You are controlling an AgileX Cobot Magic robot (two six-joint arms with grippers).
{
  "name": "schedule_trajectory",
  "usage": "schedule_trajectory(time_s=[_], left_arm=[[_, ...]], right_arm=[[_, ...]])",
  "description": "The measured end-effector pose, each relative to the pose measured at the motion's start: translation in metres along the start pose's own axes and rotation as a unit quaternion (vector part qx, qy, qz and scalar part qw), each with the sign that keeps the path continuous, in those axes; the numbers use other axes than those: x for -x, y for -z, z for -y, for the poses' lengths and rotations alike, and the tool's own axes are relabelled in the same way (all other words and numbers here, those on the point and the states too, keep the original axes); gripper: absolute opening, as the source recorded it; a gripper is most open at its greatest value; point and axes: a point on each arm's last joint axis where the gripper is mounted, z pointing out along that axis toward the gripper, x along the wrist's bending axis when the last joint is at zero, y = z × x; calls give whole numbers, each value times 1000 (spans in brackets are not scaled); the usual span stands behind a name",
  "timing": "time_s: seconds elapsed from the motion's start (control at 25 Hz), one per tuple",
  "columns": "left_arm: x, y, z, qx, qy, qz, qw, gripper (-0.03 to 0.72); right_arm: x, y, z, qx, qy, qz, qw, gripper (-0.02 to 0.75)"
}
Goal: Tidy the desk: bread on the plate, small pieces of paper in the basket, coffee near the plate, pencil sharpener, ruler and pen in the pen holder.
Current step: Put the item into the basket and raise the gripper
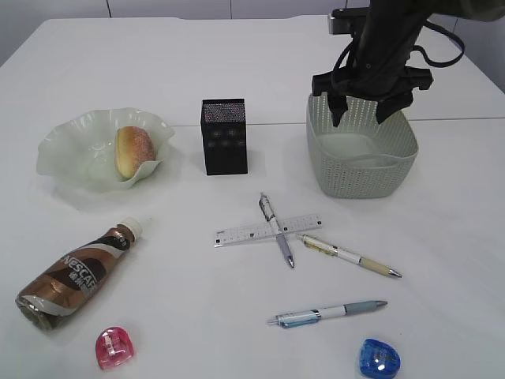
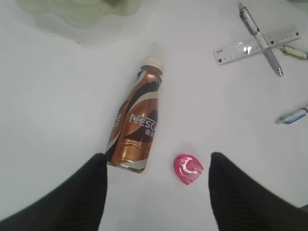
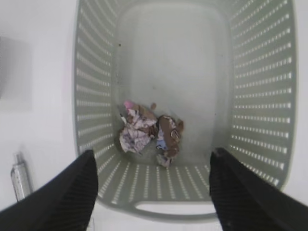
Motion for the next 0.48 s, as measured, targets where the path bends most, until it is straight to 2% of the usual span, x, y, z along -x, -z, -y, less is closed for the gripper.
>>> schedule_trajectory(time_s=[0.2,0.4,0.48], left_arm=[[0,0,0,0,0,1,1000,486],[0,0,-1,4,0,0,1000,485],[0,0,-1,8,0,0,1000,480]], right_arm=[[5,18,11,-55,32,11,998,535],[0,40,13,-57,45,-39,997,468],[1,48,17,-57,47,-46,996,459]])
